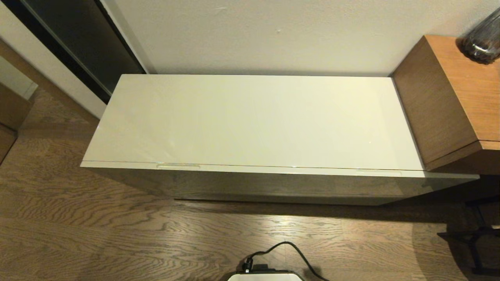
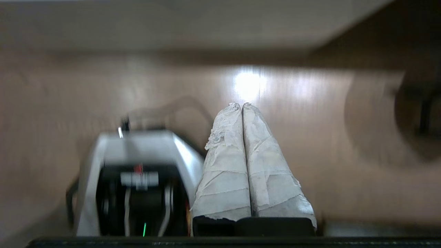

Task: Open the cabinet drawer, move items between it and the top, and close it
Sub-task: Open the drawer

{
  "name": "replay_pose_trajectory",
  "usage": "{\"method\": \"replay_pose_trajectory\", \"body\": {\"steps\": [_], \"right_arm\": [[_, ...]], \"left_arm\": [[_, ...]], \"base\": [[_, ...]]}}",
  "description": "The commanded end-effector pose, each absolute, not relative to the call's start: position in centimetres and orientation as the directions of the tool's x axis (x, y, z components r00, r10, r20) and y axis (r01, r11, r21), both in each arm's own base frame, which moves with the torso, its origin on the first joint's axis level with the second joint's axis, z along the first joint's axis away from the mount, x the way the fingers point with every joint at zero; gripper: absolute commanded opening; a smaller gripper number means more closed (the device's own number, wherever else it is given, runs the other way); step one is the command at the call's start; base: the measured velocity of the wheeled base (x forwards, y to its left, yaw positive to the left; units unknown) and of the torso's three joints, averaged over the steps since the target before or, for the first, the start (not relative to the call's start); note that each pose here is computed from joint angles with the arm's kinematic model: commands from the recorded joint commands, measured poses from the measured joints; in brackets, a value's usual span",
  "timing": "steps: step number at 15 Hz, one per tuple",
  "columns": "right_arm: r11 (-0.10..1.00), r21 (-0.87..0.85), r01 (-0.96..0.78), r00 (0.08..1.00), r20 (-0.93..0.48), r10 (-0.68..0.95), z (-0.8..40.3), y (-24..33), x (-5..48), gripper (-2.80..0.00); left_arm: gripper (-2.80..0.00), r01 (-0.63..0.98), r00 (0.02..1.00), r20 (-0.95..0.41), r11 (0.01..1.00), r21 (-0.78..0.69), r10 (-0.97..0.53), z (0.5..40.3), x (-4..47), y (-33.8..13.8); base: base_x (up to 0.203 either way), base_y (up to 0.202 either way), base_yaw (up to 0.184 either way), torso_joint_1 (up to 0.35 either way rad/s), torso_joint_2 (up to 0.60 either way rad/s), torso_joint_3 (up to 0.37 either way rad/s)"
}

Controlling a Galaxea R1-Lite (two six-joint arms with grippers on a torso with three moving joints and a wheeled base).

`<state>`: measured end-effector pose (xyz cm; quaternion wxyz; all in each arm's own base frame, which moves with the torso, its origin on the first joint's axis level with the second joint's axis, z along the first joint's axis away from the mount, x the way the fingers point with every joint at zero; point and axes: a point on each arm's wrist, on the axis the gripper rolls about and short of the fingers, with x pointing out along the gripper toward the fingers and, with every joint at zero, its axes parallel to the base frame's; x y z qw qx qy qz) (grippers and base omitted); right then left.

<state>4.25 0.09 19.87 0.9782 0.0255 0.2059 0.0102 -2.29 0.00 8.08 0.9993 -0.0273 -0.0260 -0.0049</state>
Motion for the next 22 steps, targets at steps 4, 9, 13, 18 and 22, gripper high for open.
{"method": "replay_pose_trajectory", "body": {"steps": [4, 9, 13, 18, 22], "right_arm": [[0.989, 0.140, 0.056, 0.724, -0.688, 0.056, 17.7, 1.1, 16.7, -2.80], [0.961, 0.235, 0.145, 0.751, -0.659, 0.048, 17.7, 4.2, 25.6, -2.80], [0.951, 0.240, 0.196, 0.744, -0.668, 0.015, 16.8, 5.6, 29.2, -2.80], [0.924, 0.270, 0.270, 0.763, -0.646, -0.034, 17.2, 6.0, 31.9, -2.80], [0.923, 0.268, 0.276, 0.755, -0.655, -0.035, 17.0, 6.1, 32.4, -2.80]], "left_arm": [[-2.80, 0.010, 0.999, 0.051, 0.998, -0.055, -0.008, 8.1, -2.3, 0.0], [-2.80, 0.011, 0.999, 0.052, 0.998, -0.055, -0.008, 8.1, -2.3, 0.0], [-2.80, 0.010, 0.999, 0.051, 0.998, -0.055, -0.008, 8.1, -2.3, 0.0], [-2.80, 0.011, 0.999, 0.052, 0.998, -0.055, -0.008, 8.1, -2.3, 0.0], [-2.80, 0.010, 0.999, 0.051, 0.998, -0.055, -0.008, 8.1, -2.3, 0.0]], "base": [[0.000, 0.000, 0.000, 0.000, 0.00, 0.000], [0.000, 0.000, 0.000, 0.000, 0.00, 0.000], [0.000, 0.000, 0.000, 0.000, 0.00, 0.000], [0.000, 0.000, 0.000, 0.000, 0.00, 0.000], [0.000, 0.000, 0.000, 0.000, 0.00, 0.000]]}}
